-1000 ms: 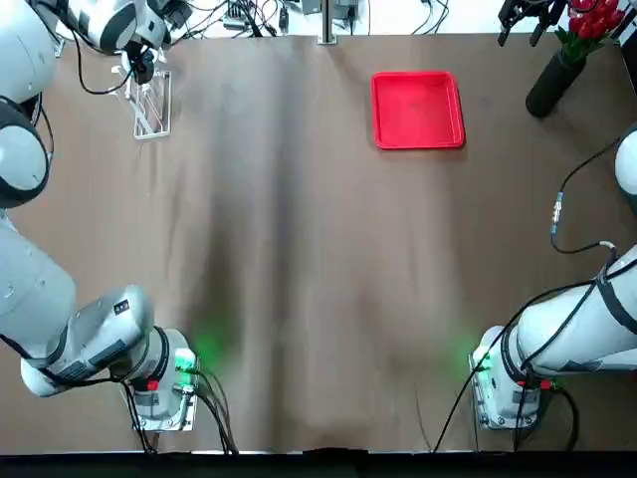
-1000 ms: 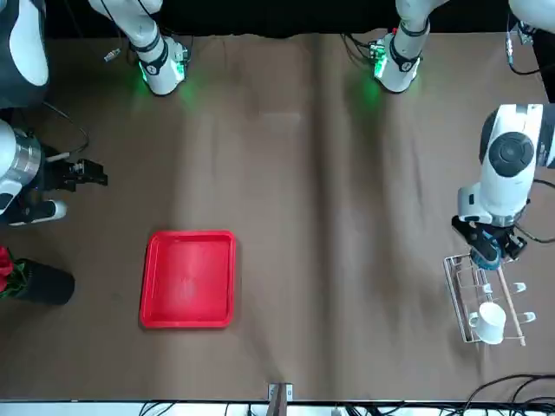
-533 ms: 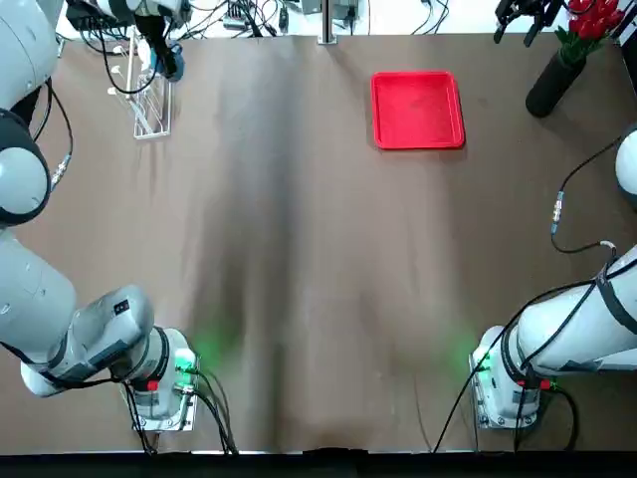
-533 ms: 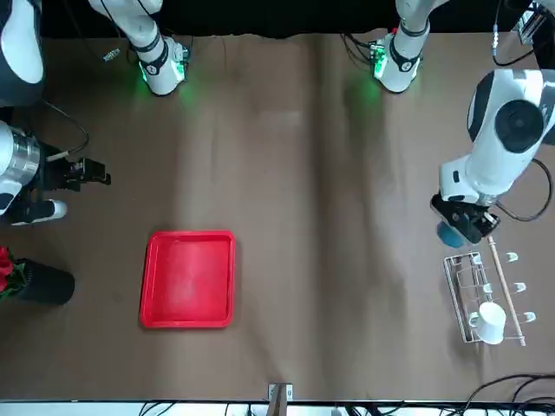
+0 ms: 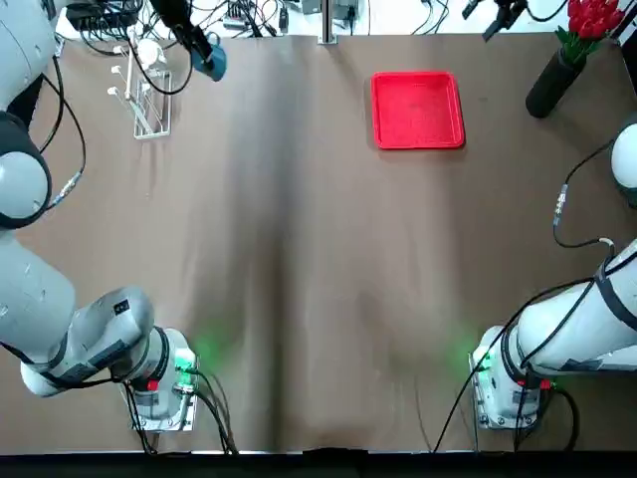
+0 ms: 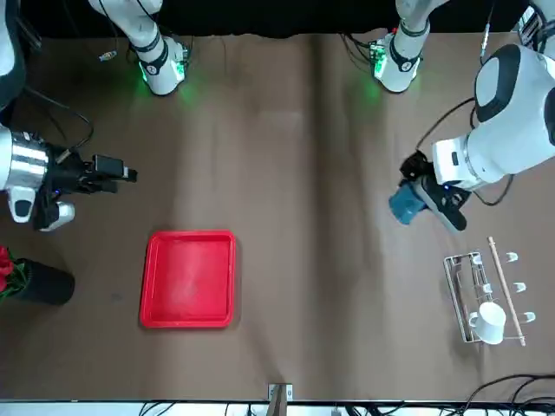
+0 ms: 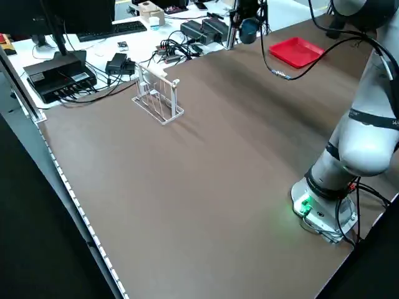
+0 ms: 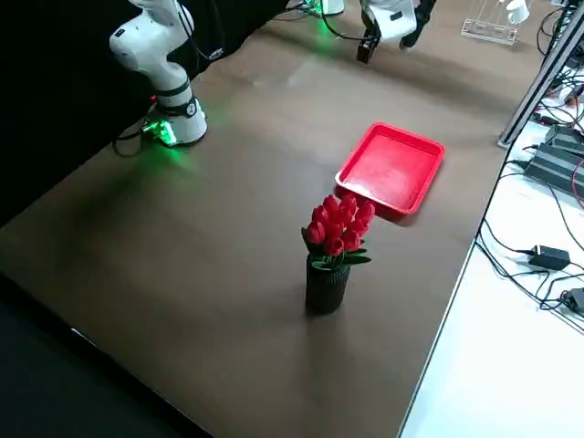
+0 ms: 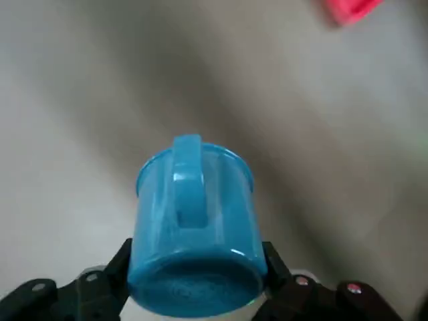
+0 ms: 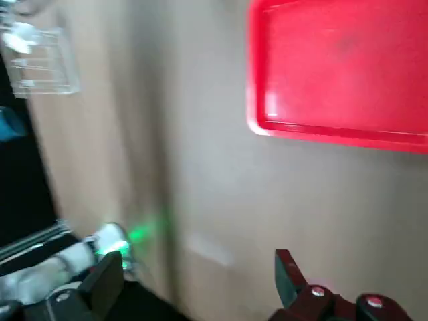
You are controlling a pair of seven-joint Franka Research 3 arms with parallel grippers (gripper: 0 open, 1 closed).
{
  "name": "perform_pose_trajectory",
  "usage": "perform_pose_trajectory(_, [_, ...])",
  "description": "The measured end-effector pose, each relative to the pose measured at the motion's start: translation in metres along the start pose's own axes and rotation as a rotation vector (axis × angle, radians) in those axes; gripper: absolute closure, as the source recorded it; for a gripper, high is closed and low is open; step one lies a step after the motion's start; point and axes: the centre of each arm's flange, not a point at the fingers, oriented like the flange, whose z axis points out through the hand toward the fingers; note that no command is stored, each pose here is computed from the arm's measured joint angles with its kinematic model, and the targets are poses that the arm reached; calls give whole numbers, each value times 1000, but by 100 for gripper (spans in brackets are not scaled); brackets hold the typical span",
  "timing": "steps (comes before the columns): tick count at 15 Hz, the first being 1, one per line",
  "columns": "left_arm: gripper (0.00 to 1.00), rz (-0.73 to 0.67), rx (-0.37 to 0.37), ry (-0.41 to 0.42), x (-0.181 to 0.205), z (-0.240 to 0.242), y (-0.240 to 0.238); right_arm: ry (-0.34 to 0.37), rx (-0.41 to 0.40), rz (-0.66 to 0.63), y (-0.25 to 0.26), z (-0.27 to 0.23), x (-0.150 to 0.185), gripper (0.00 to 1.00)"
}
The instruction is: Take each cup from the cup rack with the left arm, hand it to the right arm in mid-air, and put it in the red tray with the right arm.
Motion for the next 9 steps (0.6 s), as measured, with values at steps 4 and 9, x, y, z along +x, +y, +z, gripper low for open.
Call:
perform_pose_trajectory(4, [24, -48, -237, 96, 18, 4, 40, 34, 207, -2, -19, 10, 15, 0])
perform_pose_trajectory(9, [24, -174, -477, 123, 40, 13, 95, 97, 392, -27, -72, 33, 28, 0])
